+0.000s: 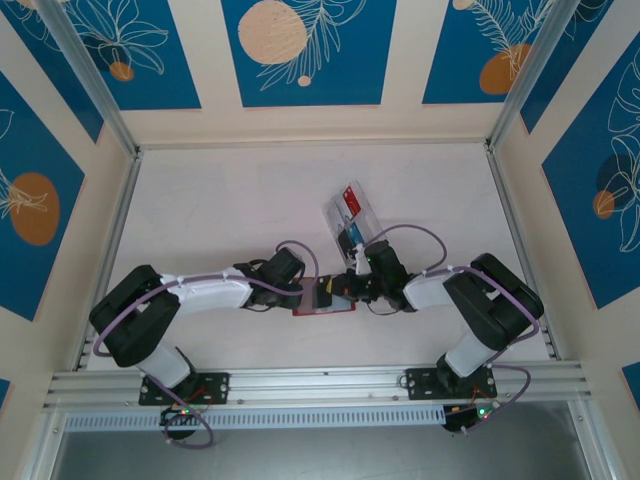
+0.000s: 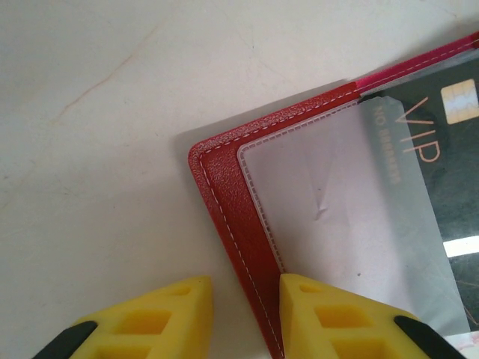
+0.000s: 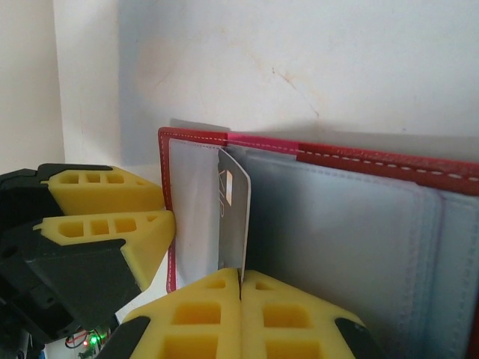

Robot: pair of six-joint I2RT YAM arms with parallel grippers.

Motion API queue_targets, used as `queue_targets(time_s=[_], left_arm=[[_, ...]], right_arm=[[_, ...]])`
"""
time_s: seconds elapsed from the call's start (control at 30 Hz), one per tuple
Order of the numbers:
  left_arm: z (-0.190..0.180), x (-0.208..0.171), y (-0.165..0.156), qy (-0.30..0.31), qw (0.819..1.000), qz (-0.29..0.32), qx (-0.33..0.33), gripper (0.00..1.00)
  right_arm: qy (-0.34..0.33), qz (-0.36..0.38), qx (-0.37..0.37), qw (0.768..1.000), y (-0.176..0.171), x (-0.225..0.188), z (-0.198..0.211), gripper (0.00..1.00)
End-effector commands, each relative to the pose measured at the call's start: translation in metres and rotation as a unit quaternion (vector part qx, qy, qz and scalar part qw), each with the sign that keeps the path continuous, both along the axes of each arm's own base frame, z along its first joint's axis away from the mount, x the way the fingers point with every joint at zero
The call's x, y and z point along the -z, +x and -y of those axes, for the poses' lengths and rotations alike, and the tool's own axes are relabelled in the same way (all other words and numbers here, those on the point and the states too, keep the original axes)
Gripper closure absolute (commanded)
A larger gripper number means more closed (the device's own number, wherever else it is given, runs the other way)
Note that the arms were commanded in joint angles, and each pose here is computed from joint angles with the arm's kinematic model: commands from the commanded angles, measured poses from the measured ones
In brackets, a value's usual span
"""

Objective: Put the credit cards into the card holder
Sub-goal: Insert the credit card into the card slot.

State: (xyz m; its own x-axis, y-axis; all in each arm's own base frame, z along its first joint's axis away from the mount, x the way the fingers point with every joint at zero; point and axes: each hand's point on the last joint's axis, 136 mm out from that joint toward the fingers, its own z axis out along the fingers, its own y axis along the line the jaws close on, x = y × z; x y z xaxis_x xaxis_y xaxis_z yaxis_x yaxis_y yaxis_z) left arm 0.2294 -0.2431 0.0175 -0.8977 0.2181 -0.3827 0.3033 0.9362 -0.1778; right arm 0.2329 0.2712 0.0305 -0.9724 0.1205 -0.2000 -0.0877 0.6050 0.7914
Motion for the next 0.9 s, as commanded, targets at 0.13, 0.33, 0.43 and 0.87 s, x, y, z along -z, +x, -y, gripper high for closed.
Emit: queue_targets(time_s=[0.13, 0.33, 0.43, 0.87], left_arm=[[-0.012, 0.029, -0.021, 0.028, 0.998, -0.048, 0.001, 0.71], [-0.011, 0.03, -0.021, 0.027, 0.998, -0.048, 0.004, 0.71], [-0.011, 0.031, -0.022, 0.026, 0.998, -0.05, 0.004, 0.72], [-0.009, 0.028, -0.023, 0.02, 0.999, -0.048, 0.004, 0.72]], right_arm=[[-0.026, -0.032, -0.001, 0.999, -0.017, 0.016, 0.009, 1.0], [-0.027, -0.033, -0.009, 0.999, -0.017, 0.017, 0.004, 1.0], [-0.024, -0.031, -0.013, 0.999, -0.016, 0.016, -0.002, 1.0], [-0.02, -0.028, -0.02, 0.999, -0.019, 0.022, -0.026, 1.0]])
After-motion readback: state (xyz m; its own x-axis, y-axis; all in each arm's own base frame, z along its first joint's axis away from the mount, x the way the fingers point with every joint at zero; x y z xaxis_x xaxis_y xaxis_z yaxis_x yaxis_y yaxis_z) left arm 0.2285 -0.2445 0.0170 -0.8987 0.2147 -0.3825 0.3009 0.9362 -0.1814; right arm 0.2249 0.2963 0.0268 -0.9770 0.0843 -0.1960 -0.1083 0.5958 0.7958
